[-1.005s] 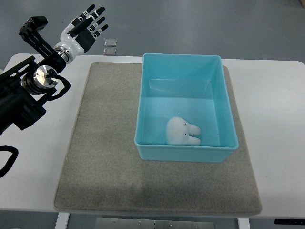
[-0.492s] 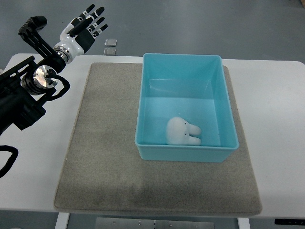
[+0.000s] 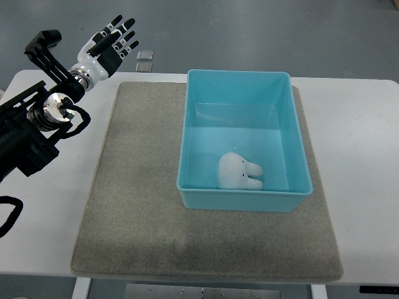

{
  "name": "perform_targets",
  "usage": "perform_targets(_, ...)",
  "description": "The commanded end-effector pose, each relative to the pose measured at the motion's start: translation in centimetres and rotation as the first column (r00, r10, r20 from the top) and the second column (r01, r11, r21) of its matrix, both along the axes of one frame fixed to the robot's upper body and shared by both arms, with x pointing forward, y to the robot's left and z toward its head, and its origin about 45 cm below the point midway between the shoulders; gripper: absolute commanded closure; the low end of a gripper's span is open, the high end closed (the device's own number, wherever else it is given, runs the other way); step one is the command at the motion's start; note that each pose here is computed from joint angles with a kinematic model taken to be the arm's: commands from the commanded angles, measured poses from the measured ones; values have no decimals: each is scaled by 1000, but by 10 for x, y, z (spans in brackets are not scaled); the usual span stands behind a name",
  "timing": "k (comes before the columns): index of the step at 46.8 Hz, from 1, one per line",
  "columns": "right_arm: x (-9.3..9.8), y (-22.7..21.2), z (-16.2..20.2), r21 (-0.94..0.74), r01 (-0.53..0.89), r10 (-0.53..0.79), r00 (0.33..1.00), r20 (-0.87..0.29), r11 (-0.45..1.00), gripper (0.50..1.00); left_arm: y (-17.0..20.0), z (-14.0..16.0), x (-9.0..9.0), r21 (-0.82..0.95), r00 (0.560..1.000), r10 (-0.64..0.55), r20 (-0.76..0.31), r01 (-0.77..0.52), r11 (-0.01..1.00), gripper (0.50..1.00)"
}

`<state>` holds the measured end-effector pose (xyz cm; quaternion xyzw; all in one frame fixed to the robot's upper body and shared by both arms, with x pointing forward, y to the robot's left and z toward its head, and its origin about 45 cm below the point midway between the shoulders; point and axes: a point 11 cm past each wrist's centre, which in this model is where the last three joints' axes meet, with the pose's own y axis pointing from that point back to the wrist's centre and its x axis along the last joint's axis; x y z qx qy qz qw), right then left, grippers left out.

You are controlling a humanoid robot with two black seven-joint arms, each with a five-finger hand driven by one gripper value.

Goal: Place white toy into blue box with left hand

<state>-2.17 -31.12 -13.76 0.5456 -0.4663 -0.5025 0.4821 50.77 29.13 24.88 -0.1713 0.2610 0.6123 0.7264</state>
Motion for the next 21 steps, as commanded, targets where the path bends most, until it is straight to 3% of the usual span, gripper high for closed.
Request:
perform_targets(1, 9, -1, 0, -4, 2, -2, 1000, 17, 1000, 564, 0, -2, -1, -3, 1000, 0, -5, 0, 1000, 506)
perform_targets(5, 18, -1, 0, -6, -2, 2, 1000, 32, 1000, 564, 0, -3, -1, -7, 1000, 2, -6, -2, 1000, 506)
perform_targets(21, 22, 5, 0, 14, -18, 17, 999, 39, 1000, 564, 1, -3, -1, -9, 1000, 5, -6, -5, 1000, 506)
